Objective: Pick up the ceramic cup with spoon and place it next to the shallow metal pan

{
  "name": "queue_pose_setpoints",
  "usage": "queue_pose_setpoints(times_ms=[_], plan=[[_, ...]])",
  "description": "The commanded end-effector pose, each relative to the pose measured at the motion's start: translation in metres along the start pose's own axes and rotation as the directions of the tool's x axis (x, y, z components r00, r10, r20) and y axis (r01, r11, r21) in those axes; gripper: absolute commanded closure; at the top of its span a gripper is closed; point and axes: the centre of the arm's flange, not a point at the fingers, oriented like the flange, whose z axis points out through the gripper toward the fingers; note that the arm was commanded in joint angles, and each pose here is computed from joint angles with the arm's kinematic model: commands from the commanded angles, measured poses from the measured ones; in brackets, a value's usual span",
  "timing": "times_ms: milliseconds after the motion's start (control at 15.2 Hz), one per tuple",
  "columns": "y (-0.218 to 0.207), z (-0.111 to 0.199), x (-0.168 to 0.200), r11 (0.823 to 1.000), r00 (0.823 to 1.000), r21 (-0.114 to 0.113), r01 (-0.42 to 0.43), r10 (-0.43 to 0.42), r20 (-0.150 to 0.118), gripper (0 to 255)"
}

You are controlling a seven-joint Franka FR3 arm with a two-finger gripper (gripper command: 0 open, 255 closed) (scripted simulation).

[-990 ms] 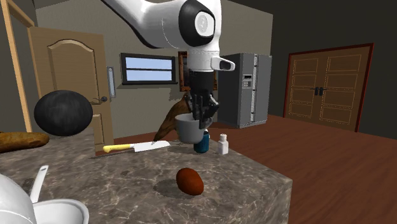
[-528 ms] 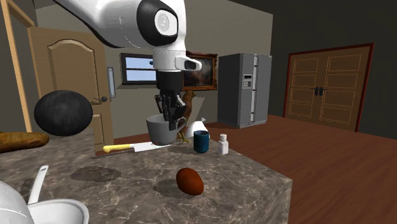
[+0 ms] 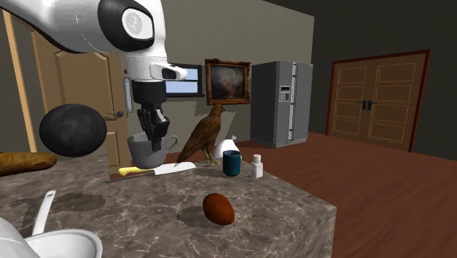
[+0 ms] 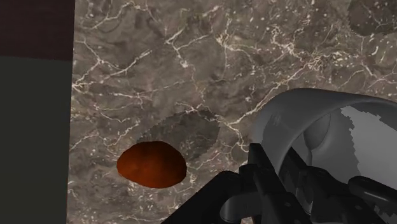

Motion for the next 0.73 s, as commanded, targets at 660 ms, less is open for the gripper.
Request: queue_pose_setpoints(times_ms=[660], plan=[[-0.096, 0.004, -0.125, 1.000, 1.000, 0.000, -0.002, 0.002, 0.000, 255]])
